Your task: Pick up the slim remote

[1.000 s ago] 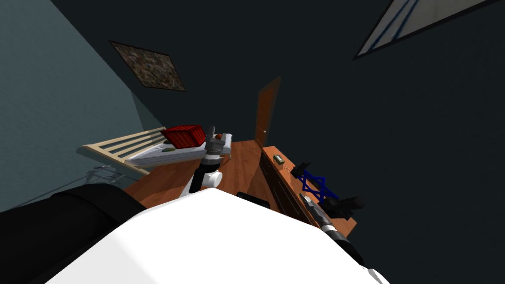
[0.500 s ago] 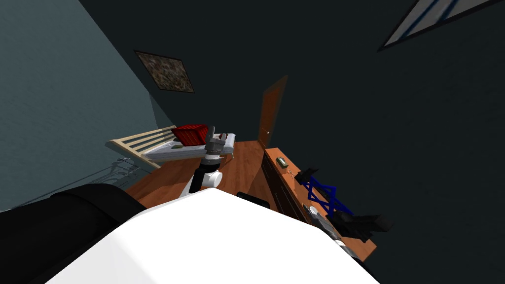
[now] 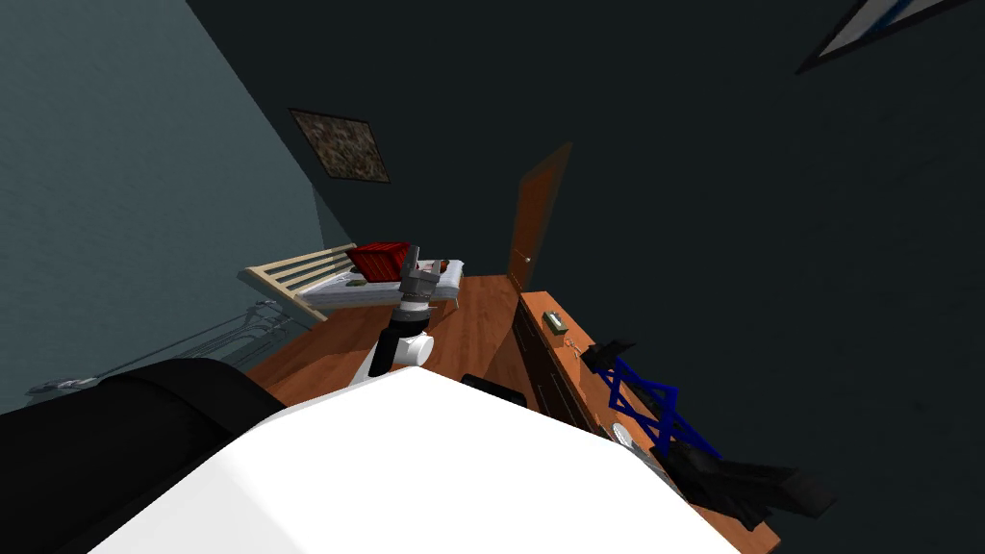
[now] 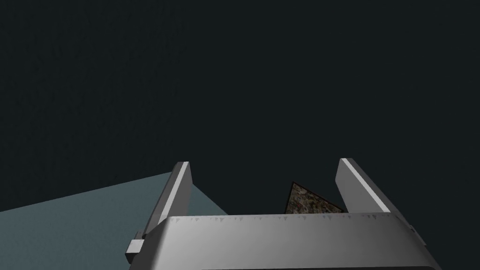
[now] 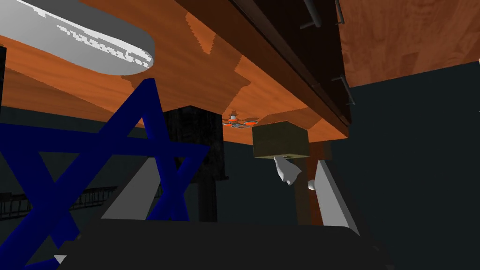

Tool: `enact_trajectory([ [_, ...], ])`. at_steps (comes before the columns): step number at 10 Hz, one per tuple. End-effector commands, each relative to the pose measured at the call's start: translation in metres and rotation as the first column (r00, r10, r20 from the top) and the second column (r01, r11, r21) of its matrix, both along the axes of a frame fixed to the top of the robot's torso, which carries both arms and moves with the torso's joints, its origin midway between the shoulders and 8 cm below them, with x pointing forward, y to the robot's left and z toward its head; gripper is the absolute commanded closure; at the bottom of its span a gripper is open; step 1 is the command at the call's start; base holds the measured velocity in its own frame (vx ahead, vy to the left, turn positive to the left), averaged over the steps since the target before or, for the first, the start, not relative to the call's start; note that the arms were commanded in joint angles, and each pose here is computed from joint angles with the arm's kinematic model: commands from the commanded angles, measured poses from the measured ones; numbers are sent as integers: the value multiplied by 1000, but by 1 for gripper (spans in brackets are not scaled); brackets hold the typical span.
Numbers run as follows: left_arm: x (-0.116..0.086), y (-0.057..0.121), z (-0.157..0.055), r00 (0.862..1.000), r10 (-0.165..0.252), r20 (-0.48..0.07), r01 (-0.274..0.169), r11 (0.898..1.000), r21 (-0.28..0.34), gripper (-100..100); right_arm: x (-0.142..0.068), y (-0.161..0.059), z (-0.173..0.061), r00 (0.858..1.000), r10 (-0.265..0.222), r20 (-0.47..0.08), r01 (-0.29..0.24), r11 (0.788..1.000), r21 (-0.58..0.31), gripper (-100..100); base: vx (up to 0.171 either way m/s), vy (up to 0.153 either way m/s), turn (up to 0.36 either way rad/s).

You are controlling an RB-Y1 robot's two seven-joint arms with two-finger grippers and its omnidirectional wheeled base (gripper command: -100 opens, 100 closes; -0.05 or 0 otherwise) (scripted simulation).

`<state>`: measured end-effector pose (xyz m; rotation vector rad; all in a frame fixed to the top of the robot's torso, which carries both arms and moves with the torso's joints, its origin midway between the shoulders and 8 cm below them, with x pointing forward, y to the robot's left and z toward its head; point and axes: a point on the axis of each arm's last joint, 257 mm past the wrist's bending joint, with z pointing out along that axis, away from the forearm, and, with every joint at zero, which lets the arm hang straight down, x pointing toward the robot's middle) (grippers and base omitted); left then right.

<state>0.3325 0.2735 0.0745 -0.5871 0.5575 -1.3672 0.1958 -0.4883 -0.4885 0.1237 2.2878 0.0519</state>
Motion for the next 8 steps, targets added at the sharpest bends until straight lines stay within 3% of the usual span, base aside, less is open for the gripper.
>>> enact_trajectory([
  [1,0,0,0,1000,0,0,0,1000,0,0,-30,-9,-15,997,27,-72,-30,999,-42,-100,66,-40,127],
  [2,0,0,0,1000,0,0,0,1000,0,0,-31,-8,-16,996,34,-78,-38,998,-47,-100,56,-39,90],
  [3,0,0,0,1000,0,0,0,1000,0,0,-55,-15,-27,989,53,-136,-63,995,-73,-100,53,-50,141],
  [4,0,0,0,1000,0,0,0,1000,0,0,-56,-15,-28,988,61,-142,-72,994,-78,-100,45,-43,91],
  [6,0,0,0,1000,0,0,0,1000,0,0,-99,-24,-44,964,99,-245,-130,985,-113,-100,63,-53,195],
  [7,0,0,0,1000,0,0,0,1000,0,0,-104,-24,-47,959,109,-263,-144,982,-119,-100,54,-58,70],
  [8,0,0,0,1000,0,0,0,1000,0,0,-126,-28,-53,942,125,-312,-172,977,-128,-100,47,-55,105],
])
